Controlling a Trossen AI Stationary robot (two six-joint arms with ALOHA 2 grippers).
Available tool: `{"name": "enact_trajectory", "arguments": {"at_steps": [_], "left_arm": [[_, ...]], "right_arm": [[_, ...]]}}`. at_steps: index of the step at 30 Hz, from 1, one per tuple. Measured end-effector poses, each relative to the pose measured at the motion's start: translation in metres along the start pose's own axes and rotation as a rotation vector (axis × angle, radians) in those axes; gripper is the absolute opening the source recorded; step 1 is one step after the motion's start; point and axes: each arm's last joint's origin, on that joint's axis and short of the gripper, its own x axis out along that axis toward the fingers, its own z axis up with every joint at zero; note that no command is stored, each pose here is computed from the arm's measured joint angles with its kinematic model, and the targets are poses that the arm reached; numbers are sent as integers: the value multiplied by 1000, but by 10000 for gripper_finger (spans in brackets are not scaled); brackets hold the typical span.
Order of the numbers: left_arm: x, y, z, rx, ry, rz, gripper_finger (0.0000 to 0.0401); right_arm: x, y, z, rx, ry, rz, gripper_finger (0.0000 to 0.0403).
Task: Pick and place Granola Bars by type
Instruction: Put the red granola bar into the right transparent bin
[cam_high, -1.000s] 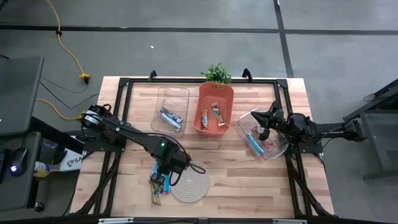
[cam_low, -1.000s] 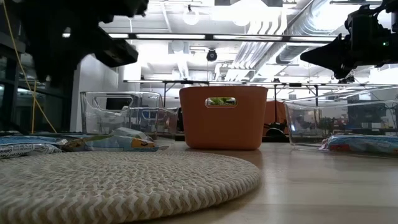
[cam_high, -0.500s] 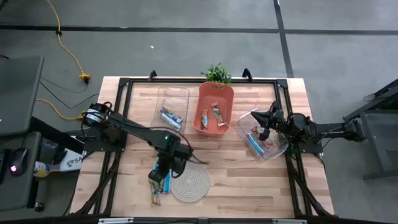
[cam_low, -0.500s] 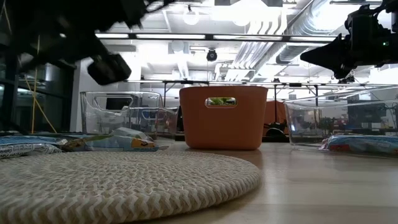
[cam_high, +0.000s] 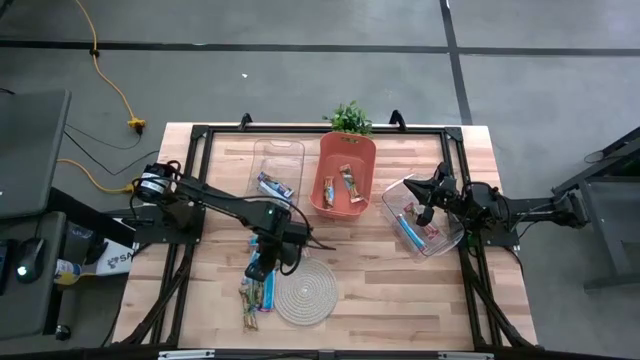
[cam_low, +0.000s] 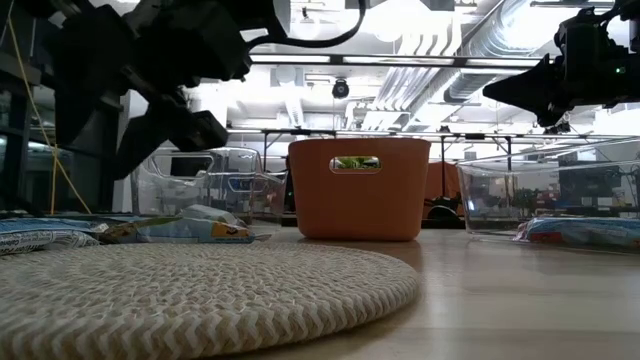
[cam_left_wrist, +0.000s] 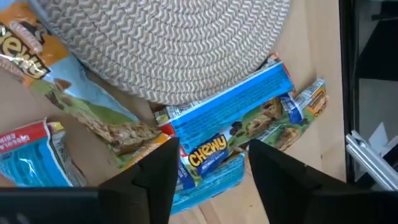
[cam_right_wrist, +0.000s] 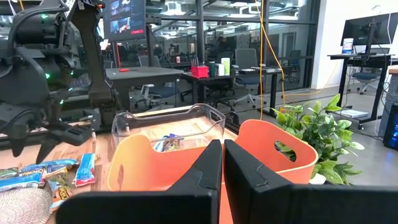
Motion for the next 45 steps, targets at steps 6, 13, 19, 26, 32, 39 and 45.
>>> {"name": "enact_trajectory", "arguments": {"at_steps": [6,13,19,26,32,39,45], "left_arm": [[0,17,-5,-30,-23,7,201],[-1,43,-17,-84,-38,38,201],[0,62,-27,-111,-60,75,202],[-1,70,-31,-113,-60,115,202],[-1,70,-32,-130,-40,127,202],[5,59,-34,-138,19,118,202],[10,43,-30,-132,48,107,202]], "right_arm": [[0,0,0,0,0,0,0],[0,0,0,0,0,-1,0],[0,0,0,0,0,-1,0],[0,0,0,0,0,0,0],[0,0,0,0,0,0,0],[0,0,0,0,1,-1,0],[0,0,0,0,0,0,0]]}}
